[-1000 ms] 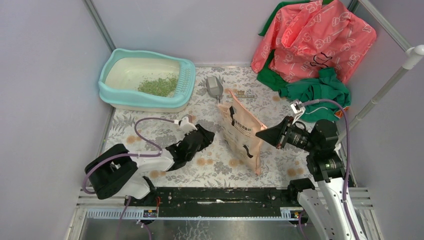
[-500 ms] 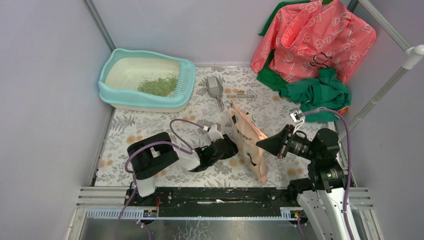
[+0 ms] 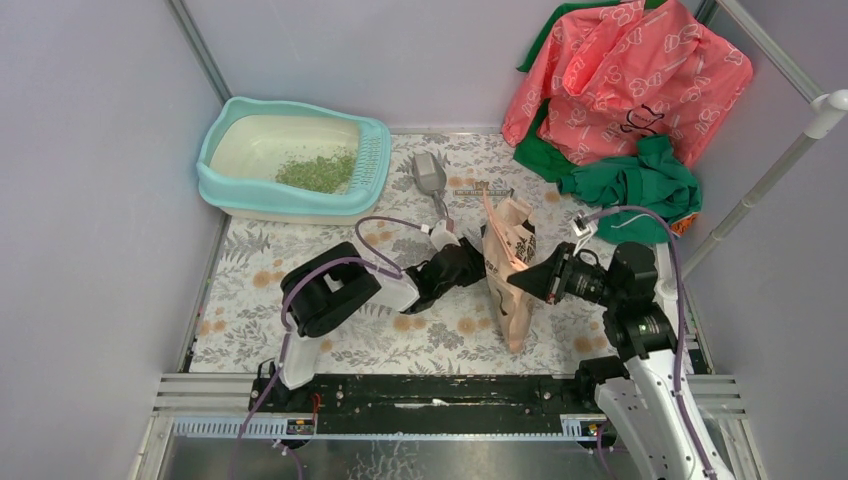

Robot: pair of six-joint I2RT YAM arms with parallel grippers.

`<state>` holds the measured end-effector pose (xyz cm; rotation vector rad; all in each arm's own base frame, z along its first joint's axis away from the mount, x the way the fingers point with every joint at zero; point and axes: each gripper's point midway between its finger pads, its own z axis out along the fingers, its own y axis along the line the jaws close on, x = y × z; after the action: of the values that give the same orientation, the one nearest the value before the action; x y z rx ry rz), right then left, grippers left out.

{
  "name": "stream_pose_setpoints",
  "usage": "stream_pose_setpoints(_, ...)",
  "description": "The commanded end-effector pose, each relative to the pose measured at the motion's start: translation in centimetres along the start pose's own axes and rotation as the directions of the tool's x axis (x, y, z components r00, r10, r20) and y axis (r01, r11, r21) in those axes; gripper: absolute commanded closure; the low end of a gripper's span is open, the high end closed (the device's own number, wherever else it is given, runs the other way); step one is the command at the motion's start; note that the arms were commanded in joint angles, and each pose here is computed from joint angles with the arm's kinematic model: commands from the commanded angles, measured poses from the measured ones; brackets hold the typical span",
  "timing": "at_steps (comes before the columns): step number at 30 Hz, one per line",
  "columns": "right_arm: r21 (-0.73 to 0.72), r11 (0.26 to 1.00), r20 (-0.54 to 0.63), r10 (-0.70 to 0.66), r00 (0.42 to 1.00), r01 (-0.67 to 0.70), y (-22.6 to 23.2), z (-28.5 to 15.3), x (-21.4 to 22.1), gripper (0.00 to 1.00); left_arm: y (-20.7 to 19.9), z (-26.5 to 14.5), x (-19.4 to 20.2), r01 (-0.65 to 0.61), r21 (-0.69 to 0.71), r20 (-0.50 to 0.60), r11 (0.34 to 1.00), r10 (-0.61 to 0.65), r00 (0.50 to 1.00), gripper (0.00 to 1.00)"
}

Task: Fill the litter box with clean litter
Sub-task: Adjust the cat litter bag at the center of the board.

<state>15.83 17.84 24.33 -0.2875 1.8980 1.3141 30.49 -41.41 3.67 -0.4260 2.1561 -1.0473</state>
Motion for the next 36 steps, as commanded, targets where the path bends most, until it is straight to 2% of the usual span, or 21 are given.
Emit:
stream_pose_setpoints(1, -0.004, 0.999, 0.046, -0.051, 0.998, 0.051, 0.2, 0.9, -2.7, 0.96, -2.0, 0.5, -2.3, 0.038, 0.123, 0.02, 0.992, -0.041, 0.999, 0.61)
stream_pose_setpoints(11, -0.041, 0.999, -0.088, -0.015, 0.996, 0.011, 2.2, 3.3, -3.7, 0.9, 0.1, -0.8, -3.4, 0.066, 0.136, -0.001, 0.989, -0.067, 0.998, 0.61)
stream_pose_setpoints(13, -0.077, 0.997, -0.113, -0.037, 0.993, 0.029, 3.6, 3.6, -3.8, 0.81, 0.1, -0.7, -3.5, 0.066, 0.132, -0.002, 0.989, -0.066, 0.998, 0.61)
stream_pose_setpoints(17, -0.119, 0.991, -0.123, -0.079, 0.989, 0.064, 6.2, 3.1, -5.1, 0.55, 0.1, -0.8, -3.4, 0.066, 0.13, -0.008, 0.989, -0.066, 0.998, 0.61)
stream_pose_setpoints(21, 0.02, 0.993, -0.089, -0.11, 0.99, 0.112, 5.8, 1.9, -6.7, 0.47, 0.4, -1.0, -3.4, 0.068, 0.127, -0.009, 0.99, -0.068, 0.998, 0.61)
stream_pose_setpoints(24, 0.223, 0.972, -0.037, -0.072, 0.997, 0.078, 3.3, 1.2, -8.0, 0.46, 0.6, -1.3, -3.9, 0.072, 0.132, -0.001, 0.989, -0.073, 0.997, 0.61)
stream_pose_setpoints(26, 0.372, 0.928, -0.027, -0.018, 0.999, 0.026, 0.4, 0.9, -8.1, 0.52, 0.5, -1.5, -4.4, 0.073, 0.145, 0.003, 0.987, -0.075, 0.997, 0.61)
stream_pose_setpoints(28, 0.504, 0.864, -0.033, 0.033, 0.999, -0.012, -2.8, 0.7, -7.5, 0.54, 0.1, -1.7, -4.9, 0.07, 0.168, 0.005, 0.983, -0.072, 0.997, 0.61)
stream_pose_setpoints(31, 0.624, 0.779, -0.003, 0.07, 0.998, -0.053, -6.6, 0.6, -6.8, 0.56, -0.8, -1.7, -5.6, 0.055, 0.188, 0.012, 0.981, -0.059, 0.998, 0.61)
stream_pose_setpoints(36, 0.735, 0.67, 0.043, 0.112, 0.993, -0.107, -11.3, 0.5, -5.8, 0.6, -1.5, -1.5, -6.4, 0.04, 0.206, 0.022, 0.978, -0.045, 0.999, 0.61)
